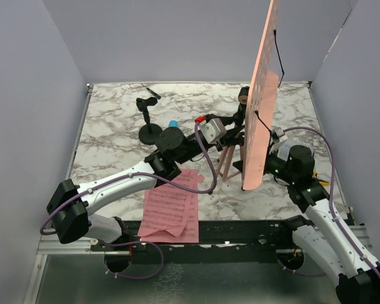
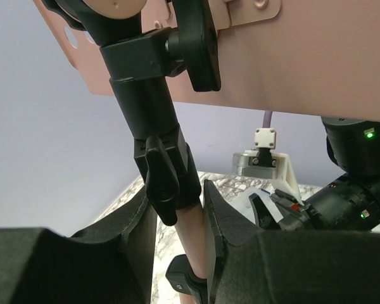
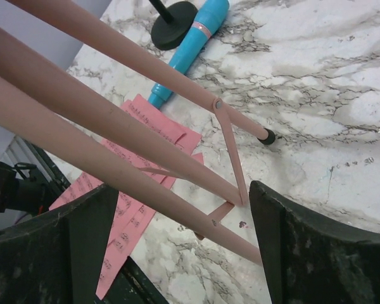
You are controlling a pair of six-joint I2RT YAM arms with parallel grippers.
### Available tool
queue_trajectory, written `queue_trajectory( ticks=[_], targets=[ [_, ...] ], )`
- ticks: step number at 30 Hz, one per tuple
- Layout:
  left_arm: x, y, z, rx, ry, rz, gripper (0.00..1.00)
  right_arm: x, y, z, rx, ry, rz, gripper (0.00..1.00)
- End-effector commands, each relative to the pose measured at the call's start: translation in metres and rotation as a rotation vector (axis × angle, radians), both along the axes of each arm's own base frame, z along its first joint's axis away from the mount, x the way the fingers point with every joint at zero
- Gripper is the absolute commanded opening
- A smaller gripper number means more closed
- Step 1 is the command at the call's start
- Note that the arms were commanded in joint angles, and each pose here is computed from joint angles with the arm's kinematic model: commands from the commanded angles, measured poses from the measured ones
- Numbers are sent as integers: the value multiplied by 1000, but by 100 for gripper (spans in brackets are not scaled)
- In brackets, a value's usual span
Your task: Set up the instrument practice props
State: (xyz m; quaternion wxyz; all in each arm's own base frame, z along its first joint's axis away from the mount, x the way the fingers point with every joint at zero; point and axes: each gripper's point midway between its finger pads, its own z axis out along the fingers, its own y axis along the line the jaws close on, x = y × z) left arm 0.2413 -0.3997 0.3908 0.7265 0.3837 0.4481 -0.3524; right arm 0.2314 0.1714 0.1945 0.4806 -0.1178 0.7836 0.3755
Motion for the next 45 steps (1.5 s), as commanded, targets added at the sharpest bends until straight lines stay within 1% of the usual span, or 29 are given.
queue_trajectory(
  ticks=[1,9,15,20,22,23,27,29,33,39,44,45],
  targets=[
    [-11,-9,-131,375,170,-83,0,-1,-4,5,8,-28,-22,90],
    [-17,-14,-130,418,115,-145,0,-7,-4,14,30,-64,-12,91],
    [-23,-15,-130,435,102,-195,0,-10,-3,31,64,-131,-7,92],
    [-29,-16,-126,440,77,-241,0,-16,5,38,65,-180,74,92],
    [-31,-17,-124,437,72,-255,0,-19,11,46,65,-232,131,90],
    [-31,-18,-123,436,72,-256,0,-21,13,48,61,-245,156,87],
    [-28,-18,-122,434,74,-244,0,-26,19,52,68,-272,216,69],
    [-27,-18,-122,434,78,-243,0,-25,21,51,72,-273,228,53],
    [-25,-19,-123,433,84,-233,0,-24,24,48,83,-270,248,27],
    [-23,-18,-121,429,87,-221,0,-21,25,51,84,-281,248,1],
    [-21,-17,-117,409,110,-202,0,-19,23,51,65,-273,236,0],
    [-22,-17,-117,405,113,-203,3,-19,23,51,58,-274,238,1]
  ],
)
